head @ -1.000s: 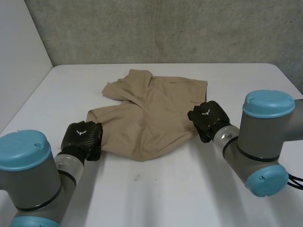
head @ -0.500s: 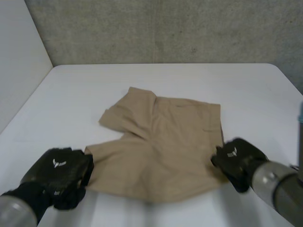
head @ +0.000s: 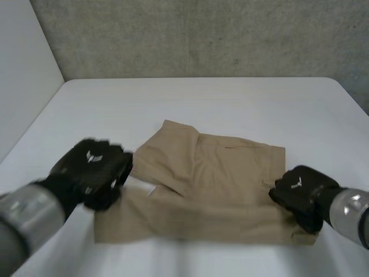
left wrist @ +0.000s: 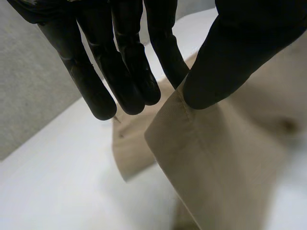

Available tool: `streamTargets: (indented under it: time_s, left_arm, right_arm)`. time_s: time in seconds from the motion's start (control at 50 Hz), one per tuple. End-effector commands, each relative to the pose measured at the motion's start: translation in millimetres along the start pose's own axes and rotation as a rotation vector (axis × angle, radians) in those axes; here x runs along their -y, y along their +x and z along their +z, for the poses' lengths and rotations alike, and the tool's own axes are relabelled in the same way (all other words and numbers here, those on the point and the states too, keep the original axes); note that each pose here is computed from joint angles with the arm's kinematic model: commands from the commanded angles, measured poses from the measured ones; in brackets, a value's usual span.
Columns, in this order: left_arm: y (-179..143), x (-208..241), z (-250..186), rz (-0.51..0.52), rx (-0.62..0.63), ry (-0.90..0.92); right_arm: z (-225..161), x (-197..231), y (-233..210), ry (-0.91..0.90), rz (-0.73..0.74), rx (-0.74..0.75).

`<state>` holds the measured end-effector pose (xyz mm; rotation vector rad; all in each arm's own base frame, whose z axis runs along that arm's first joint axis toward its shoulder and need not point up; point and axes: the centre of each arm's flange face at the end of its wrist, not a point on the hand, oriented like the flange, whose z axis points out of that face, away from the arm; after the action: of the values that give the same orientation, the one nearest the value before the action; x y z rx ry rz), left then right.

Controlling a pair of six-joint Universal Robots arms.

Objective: Fold the shorts.

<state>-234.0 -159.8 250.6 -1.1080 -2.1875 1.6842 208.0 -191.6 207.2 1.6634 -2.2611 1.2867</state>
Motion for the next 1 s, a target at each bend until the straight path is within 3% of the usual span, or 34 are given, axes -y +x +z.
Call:
streamTargets:
  time_s: [0.02, 0.12, 0.34, 0.72, 0.84, 0.94, 1.0]
  left_arm:
    - [-24.7, 17.0, 92.5, 0.02, 0.101, 0.073]
    - [-30.2, 28.9, 158.7, 0.042, 0.18, 0.128]
    - [-16.3, 16.9, 247.5, 0.152, 0.213, 0.302]
    - [-16.8, -15.4, 298.7, 0.195, 0.261, 0.404]
    - [-13.8, -14.6, 301.6, 0.202, 0.288, 0.479]
    - [-8.3, -7.1, 287.6, 0.218, 0.299, 0.502]
    - [-12.2, 7.8, 266.6, 0.218, 0.309, 0.52]
  right_arm:
    - [45.2, 5.6, 35.7, 0.035, 0.074, -0.172]
    - [68.9, 12.2, 49.6, 0.095, 0.078, -0.292]
    - [126.7, 24.3, 58.9, 0.193, 0.021, -0.467]
    - [202.8, 21.6, 68.5, 0.265, -0.183, -0.594]
    - [201.1, 31.6, 79.3, 0.334, -0.176, -0.672]
    - [162.3, 57.9, 101.2, 0.438, -0.109, -0.75]
    - [128.0, 71.7, 114.6, 0.525, 0.01, -0.773]
